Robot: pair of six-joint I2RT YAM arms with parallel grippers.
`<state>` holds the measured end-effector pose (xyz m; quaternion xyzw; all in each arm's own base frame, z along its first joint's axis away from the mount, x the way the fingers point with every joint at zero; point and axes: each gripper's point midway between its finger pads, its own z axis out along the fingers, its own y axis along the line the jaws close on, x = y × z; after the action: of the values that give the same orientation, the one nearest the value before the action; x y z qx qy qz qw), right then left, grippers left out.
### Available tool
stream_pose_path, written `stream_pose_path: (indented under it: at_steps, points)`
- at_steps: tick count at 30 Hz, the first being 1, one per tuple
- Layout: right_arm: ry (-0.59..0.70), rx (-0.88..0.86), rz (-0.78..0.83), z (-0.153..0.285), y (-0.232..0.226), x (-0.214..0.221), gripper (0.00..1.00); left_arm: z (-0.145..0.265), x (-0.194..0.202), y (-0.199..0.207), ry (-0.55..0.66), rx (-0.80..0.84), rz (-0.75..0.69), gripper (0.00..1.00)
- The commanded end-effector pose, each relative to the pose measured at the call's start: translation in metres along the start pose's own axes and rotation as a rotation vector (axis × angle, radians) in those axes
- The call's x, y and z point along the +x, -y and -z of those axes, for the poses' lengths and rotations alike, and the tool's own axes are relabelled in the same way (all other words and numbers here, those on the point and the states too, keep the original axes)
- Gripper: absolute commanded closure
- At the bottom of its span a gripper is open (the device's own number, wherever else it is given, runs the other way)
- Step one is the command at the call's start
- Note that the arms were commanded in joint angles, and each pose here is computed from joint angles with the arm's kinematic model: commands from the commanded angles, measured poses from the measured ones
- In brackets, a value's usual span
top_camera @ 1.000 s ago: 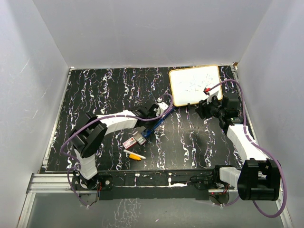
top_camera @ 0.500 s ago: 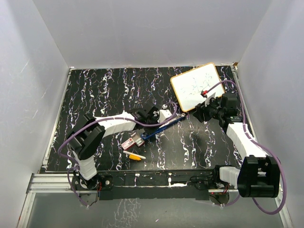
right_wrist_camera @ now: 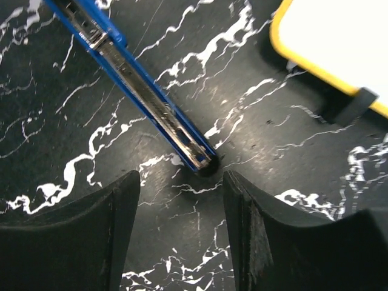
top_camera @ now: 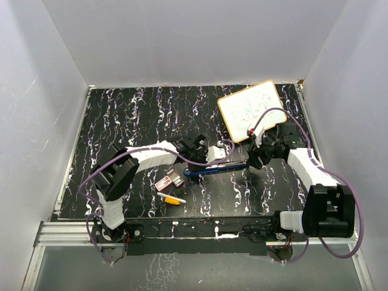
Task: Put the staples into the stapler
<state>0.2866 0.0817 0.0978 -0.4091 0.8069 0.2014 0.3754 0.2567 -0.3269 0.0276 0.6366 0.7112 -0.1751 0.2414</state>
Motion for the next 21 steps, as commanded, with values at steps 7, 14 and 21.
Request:
stream_pose_path:
  at_steps: [7,14,21]
  points:
    - [-0.076,-0.053,0.122,-0.008,-0.006,0.033,0.29,0.001,-0.024,0.005,0.086,0.116,-0.064,0.62]
    - [-0.102,-0.005,0.143,-0.014,0.008,0.043,0.27,0.018,-0.034,-0.006,0.141,0.075,-0.065,0.38]
    - [-0.127,0.028,0.167,-0.017,0.017,0.053,0.26,0.058,-0.044,-0.009,0.226,0.092,-0.058,0.28]
